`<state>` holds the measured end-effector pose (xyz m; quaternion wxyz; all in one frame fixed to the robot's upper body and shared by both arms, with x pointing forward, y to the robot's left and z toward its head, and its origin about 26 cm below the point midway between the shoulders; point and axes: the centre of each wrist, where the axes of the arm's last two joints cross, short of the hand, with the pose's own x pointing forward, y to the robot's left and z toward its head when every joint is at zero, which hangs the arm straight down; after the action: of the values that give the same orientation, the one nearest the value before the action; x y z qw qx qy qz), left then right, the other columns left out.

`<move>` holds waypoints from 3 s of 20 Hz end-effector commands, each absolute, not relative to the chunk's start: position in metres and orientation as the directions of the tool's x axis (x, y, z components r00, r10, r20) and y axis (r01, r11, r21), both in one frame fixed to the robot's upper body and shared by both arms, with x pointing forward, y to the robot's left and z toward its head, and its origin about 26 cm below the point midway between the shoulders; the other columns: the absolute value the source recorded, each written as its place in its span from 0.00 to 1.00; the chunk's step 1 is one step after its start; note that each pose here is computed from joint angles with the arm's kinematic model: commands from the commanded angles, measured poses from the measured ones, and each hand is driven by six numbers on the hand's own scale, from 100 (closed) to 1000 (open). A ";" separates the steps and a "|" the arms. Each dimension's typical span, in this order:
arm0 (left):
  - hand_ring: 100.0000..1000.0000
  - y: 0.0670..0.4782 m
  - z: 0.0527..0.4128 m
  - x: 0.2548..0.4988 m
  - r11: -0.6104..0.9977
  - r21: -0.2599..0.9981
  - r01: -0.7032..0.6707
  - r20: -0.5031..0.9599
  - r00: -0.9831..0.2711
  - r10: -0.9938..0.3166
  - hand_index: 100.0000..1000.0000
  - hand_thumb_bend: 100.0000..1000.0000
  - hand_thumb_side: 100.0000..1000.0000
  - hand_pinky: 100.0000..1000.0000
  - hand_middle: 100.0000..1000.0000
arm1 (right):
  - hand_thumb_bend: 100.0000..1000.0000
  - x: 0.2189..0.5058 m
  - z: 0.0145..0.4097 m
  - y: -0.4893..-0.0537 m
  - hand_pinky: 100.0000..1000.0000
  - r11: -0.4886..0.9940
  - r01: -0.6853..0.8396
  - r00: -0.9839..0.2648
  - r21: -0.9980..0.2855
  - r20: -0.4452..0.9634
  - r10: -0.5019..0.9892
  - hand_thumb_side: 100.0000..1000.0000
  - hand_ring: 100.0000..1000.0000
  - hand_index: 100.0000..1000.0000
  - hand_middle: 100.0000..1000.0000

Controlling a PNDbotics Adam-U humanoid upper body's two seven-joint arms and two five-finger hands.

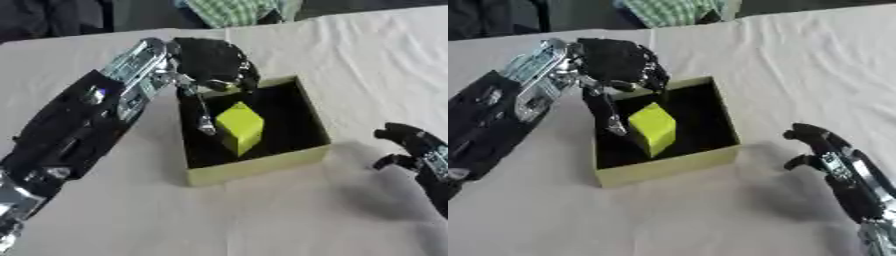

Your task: Pick up objects on the table and place them in the box.

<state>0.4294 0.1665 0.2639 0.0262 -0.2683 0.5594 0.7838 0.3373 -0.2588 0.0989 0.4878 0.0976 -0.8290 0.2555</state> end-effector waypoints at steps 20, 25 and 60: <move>0.70 0.207 0.334 0.344 -0.188 0.856 -0.482 -0.516 -0.822 -0.242 0.83 0.76 0.50 0.78 0.71 | 0.00 0.338 0.107 -0.264 0.53 0.857 -0.386 -0.530 -0.342 0.843 0.097 0.78 0.92 0.86 0.73; 0.68 0.241 0.353 0.296 -0.017 0.845 -0.534 -0.515 -0.806 -0.292 0.81 0.75 0.41 0.77 0.68 | 0.00 0.339 0.109 -0.267 0.53 0.861 -0.376 -0.534 -0.344 0.839 0.102 0.77 0.92 0.86 0.73; 0.47 0.276 0.186 0.291 0.794 0.603 0.077 0.504 -0.809 -0.304 0.74 0.00 0.74 0.66 0.46 | 0.00 0.339 0.113 -0.269 0.53 0.877 -0.359 -0.554 -0.318 0.829 0.074 0.69 0.92 0.85 0.73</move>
<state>0.2929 0.2763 0.1810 -0.3080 -0.0628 0.8954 0.3154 0.3391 -0.2659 0.1037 0.4775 0.0893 -0.8430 0.2309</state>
